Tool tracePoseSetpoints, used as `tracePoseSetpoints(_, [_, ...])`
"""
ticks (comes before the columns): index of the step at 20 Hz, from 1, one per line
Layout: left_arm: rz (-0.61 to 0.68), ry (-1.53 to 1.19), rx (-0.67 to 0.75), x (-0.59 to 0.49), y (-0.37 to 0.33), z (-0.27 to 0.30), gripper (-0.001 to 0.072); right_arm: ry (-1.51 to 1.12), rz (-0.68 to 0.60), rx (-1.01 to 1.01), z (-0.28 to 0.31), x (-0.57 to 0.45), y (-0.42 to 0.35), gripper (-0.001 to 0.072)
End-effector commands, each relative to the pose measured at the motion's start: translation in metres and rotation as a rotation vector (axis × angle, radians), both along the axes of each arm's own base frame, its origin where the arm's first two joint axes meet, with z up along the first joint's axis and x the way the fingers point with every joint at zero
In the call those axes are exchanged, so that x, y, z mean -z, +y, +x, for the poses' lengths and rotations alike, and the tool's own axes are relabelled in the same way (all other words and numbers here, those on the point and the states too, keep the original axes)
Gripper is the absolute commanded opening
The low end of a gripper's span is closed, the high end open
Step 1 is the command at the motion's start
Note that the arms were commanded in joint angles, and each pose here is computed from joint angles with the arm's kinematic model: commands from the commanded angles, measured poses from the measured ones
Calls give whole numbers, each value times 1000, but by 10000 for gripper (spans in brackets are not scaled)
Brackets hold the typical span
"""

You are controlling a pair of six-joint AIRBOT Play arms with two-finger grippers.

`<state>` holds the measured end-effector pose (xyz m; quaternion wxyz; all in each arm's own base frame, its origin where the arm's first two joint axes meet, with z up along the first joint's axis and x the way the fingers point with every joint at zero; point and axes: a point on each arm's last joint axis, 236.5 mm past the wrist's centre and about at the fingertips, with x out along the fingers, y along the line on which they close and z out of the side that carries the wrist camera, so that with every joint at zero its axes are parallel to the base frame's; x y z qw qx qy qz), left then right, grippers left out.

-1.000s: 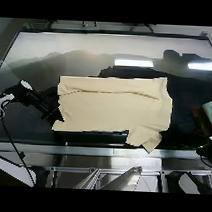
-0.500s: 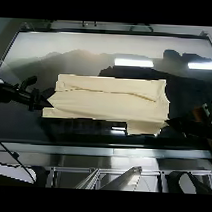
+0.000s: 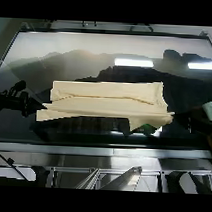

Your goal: Fold the shirts.

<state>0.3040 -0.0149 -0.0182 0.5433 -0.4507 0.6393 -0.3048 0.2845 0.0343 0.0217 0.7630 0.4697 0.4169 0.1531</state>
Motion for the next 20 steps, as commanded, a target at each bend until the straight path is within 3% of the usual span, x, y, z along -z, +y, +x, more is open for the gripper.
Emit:
tracePoseSetpoints(1, [33, -21, -4, 4, 1, 18, 27, -184, 69, 64, 53, -21, 6, 21])
tracePoseSetpoints(10, [157, -128, 53, 22, -3, 131, 2, -112, 17, -25, 182, 51, 24, 21])
tracePoseSetpoints(18, [133, -45, 106, 79, -10, 162, 3, -28, -21, -56, 196, 111, 23, 22])
tracePoseSetpoints(19, [118, -44, 129, 76, -9, 161, 79, -27, -28, -69, 194, 112, 24, 24])
tracePoseSetpoints(20, [113, -26, 135, 71, -6, 159, 229, -30, -30, -85, 192, 111, 24, 66])
